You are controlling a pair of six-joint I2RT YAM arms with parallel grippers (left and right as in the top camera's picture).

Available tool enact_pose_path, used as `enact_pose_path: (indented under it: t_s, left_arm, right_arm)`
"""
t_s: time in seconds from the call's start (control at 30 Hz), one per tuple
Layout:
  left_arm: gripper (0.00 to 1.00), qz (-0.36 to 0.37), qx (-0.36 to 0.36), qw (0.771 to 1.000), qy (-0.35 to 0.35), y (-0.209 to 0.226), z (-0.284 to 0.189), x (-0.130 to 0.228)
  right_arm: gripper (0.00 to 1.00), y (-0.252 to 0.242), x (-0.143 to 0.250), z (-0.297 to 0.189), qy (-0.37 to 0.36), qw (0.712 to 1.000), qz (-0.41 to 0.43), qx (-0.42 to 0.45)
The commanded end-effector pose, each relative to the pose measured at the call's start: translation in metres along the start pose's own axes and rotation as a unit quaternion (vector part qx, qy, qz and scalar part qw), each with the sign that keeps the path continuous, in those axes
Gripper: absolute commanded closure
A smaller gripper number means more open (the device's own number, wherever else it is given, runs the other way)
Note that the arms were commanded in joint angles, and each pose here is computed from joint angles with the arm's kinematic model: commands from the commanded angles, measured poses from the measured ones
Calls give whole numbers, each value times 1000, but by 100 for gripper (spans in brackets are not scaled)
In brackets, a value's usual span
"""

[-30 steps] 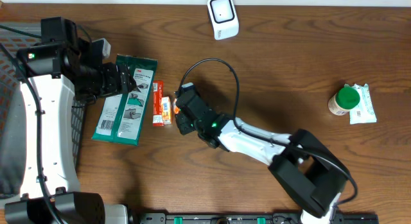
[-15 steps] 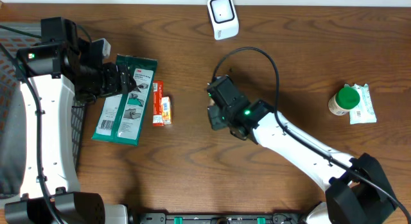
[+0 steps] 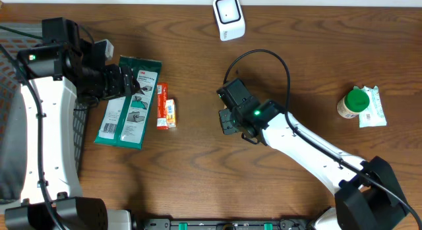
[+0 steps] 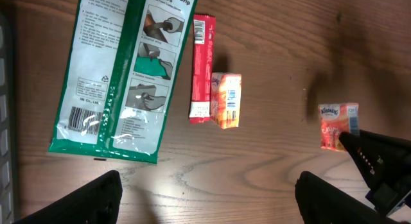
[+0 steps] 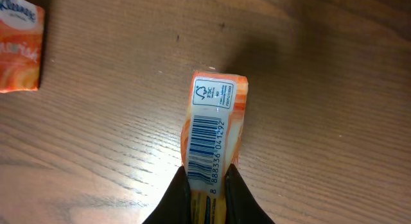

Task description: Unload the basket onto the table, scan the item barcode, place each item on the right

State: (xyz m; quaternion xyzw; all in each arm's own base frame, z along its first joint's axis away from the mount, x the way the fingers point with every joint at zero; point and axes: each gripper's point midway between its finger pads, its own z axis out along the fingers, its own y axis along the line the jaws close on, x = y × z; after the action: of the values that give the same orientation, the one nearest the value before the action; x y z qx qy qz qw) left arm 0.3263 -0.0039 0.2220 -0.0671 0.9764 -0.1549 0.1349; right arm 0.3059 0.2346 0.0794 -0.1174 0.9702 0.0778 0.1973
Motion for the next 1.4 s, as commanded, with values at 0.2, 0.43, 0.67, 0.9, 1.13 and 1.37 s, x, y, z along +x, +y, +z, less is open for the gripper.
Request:
enact_pose_path:
  t_s: [0.2,0.43,0.67,0.9,1.13,1.37]
  left_arm:
    - [13,-1,3,1000,-5,-2,-4,2]
    - [13,-1,3,1000,-5,-2,-4,2]
    - [13,-1,3,1000,-5,-2,-4,2]
    - [13,-1,3,1000,-5,-2,-4,2]
    - [13,-1,3,1000,-5,-2,-4,2]
    - [13,-1,3,1000,-5,-2,-4,2]
  right_arm:
    - [99,-9,11,12,19,1000,2,15]
    - [99,-9,11,12,20,1000,2,16]
    - [99,-10,14,13,24,1000,2,18]
    - [99,-13,22,19,27,999,1,19]
    - [99,-9,27,30,17,1000,9,-2]
    - [99,-6,26,32,12,1000,21,-11]
